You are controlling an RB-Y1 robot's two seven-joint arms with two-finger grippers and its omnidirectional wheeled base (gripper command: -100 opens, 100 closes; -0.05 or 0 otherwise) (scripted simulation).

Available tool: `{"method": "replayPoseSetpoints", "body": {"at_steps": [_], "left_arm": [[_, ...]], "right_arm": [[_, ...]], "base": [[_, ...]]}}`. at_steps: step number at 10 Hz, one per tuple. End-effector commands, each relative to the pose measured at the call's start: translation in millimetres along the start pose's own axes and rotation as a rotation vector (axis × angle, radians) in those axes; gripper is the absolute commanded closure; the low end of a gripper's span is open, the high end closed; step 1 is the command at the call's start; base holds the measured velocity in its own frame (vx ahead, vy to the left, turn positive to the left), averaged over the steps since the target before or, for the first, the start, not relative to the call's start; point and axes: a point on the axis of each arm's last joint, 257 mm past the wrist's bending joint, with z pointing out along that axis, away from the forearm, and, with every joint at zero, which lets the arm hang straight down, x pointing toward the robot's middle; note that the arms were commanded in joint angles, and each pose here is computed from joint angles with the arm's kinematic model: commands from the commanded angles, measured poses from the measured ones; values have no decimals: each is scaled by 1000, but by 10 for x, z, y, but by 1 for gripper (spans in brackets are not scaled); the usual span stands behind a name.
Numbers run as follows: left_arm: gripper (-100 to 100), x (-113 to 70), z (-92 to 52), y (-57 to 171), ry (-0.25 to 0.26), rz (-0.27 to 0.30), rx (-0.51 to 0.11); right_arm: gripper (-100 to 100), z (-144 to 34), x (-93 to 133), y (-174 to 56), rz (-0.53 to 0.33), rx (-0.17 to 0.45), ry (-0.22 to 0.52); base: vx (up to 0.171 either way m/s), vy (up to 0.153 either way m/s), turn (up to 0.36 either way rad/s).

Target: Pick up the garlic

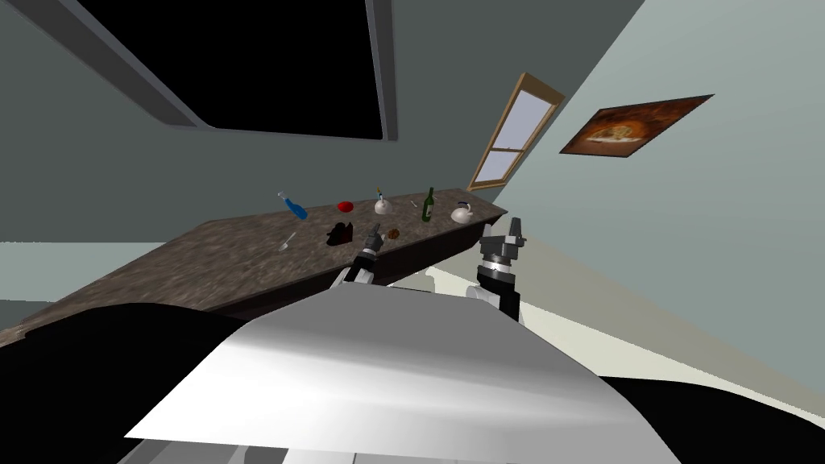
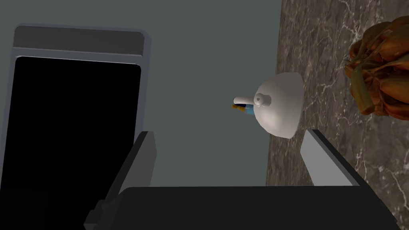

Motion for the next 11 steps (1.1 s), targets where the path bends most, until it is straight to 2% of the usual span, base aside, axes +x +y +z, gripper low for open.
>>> {"method": "replayPoseSetpoints", "body": {"at_steps": [1, 6, 7, 8, 11], "left_arm": [[-100, -30, 0, 288, -14, -20, -75], [-100, -42, -4, 776, -48, -75, -205], [-100, -30, -5, 855, -56, -92, -225], [-100, 18, 0, 982, -72, -132, -257], [-100, 128, 28, 1077, -95, -196, -279]], "right_arm": [[0, 0, 0, 0, 0, 0, 0], [0, 0, 0, 0, 0, 0, 0], [0, 0, 0, 0, 0, 0, 0], [0, 0, 0, 0, 0, 0, 0], [0, 0, 0, 0, 0, 0, 0]], "base": [[1, 46, -94], [9, 42, -75], [12, 35, -46], [29, 45, -87], [24, 40, -39]]}}
